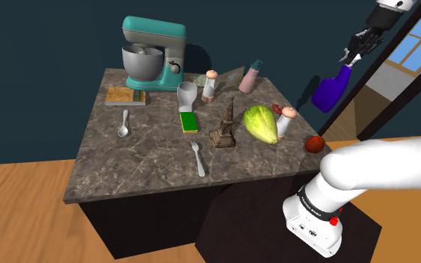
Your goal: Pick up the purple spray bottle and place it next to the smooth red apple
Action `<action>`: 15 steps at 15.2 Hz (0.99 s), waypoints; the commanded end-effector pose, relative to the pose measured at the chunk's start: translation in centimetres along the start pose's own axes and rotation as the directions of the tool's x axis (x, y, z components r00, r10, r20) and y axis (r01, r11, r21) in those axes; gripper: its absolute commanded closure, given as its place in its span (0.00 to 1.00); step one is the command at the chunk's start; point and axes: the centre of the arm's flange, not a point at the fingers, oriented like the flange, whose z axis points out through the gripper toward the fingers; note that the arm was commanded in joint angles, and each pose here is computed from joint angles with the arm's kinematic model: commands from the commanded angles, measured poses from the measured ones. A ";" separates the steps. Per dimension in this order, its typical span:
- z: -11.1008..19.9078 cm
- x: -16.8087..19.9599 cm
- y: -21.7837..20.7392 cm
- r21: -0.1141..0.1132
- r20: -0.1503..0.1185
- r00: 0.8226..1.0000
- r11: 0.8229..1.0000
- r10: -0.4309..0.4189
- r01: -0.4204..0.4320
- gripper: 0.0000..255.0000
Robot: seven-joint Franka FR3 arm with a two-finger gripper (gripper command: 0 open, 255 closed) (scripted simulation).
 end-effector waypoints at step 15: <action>8.5 -0.4 0.0 0.000 -0.001 1.000 1.000 0.000 0.000 1.00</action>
